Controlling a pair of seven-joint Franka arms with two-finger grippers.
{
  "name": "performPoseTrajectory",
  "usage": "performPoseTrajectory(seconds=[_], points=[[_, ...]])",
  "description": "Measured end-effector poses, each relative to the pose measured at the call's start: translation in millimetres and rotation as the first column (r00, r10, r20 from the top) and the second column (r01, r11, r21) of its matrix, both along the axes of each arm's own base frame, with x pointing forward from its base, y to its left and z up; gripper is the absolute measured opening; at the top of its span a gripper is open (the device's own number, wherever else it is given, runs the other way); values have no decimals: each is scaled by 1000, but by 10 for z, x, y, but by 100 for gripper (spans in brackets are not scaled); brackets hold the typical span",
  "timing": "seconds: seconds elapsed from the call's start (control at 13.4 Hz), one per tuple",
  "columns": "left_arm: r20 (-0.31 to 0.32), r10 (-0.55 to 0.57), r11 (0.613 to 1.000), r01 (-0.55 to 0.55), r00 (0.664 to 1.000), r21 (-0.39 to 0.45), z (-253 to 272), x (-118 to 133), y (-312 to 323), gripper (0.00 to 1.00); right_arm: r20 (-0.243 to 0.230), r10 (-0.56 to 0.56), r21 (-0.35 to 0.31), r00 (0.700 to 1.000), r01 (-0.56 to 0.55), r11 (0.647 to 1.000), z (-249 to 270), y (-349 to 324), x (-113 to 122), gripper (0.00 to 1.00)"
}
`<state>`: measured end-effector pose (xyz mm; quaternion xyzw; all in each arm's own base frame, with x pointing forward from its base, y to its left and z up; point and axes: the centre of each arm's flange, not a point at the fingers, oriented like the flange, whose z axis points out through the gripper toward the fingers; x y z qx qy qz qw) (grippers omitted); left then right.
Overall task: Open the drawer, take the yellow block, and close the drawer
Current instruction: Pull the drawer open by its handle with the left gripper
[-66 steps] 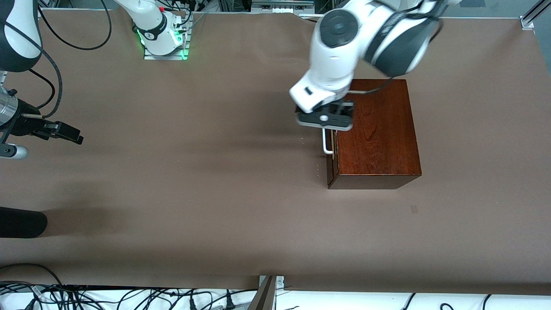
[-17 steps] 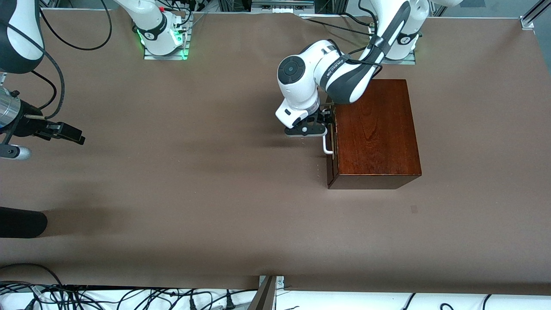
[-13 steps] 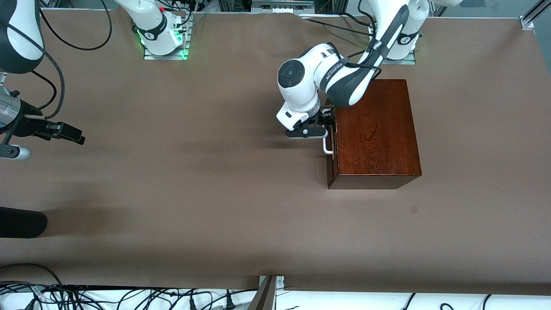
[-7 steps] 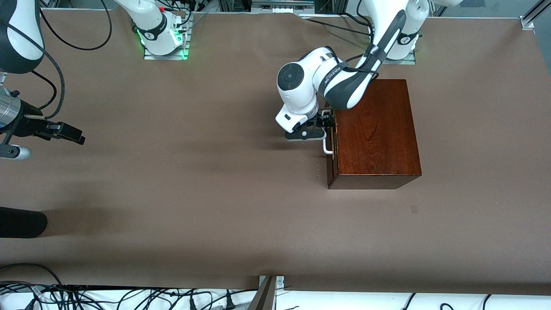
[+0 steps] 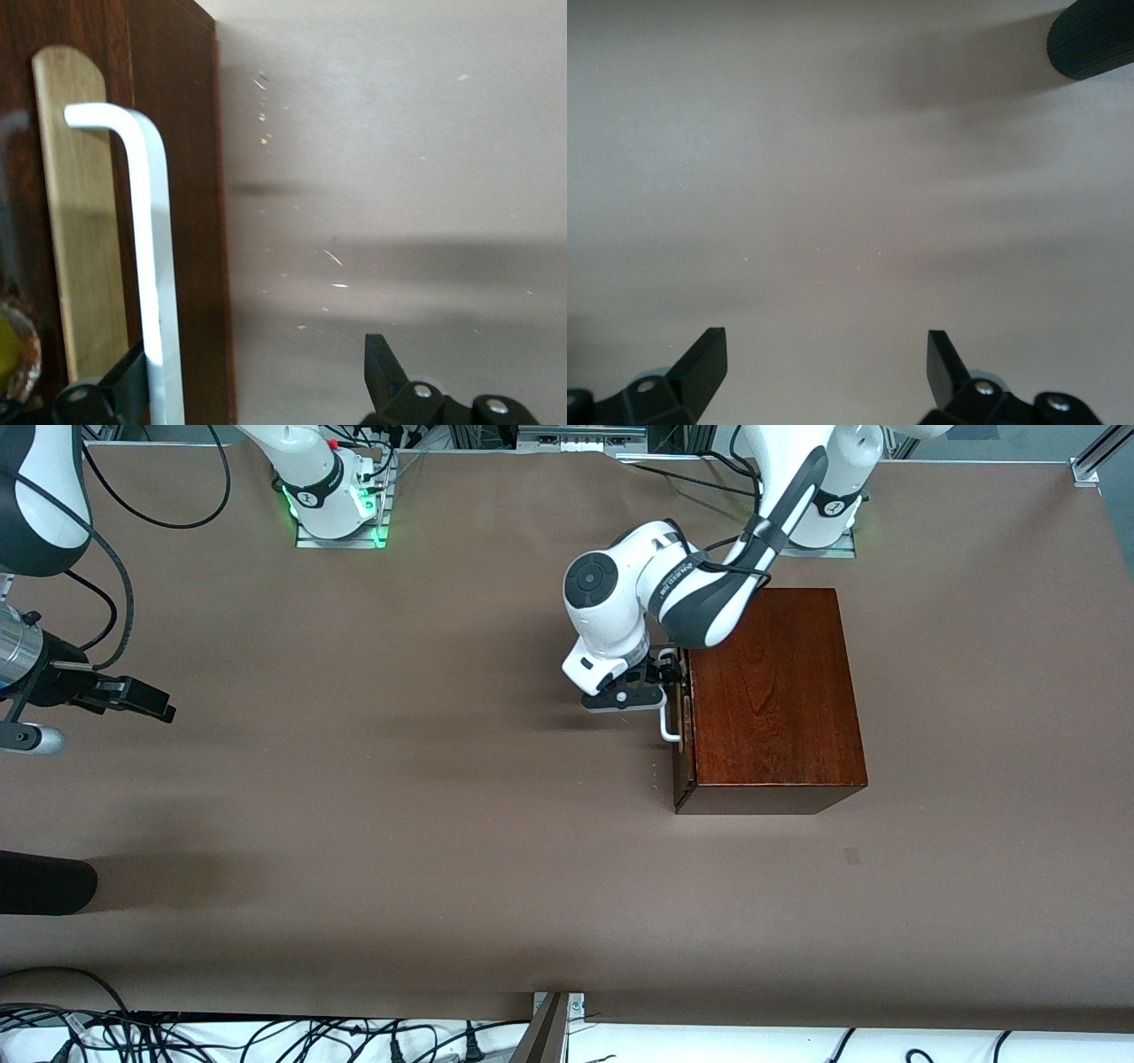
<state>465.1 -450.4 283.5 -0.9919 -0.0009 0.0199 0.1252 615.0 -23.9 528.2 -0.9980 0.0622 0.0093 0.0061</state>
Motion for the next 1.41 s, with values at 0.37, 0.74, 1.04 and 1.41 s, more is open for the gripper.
performPoseTrajectory(seconds=[0.37, 0.74, 1.04, 1.41], points=[[22, -14, 1000, 15, 1000, -18, 2, -167, -366, 100, 0, 0, 0, 1000, 0, 1000, -3, 2, 0, 100], [52, -31, 999, 32, 998, -24, -5, -240, -648, 100, -1, 0, 0, 1000, 0, 1000, -4, 2, 1, 100], [77, -40, 998, 43, 996, -38, 13, -314, -888, 100, -1, 0, 0, 1000, 0, 1000, -4, 3, 1, 100], [98, -56, 997, 60, 994, -39, -2, -390, -1111, 100, -1, 1, 0, 1000, -1, 1000, -4, 3, 1, 100]])
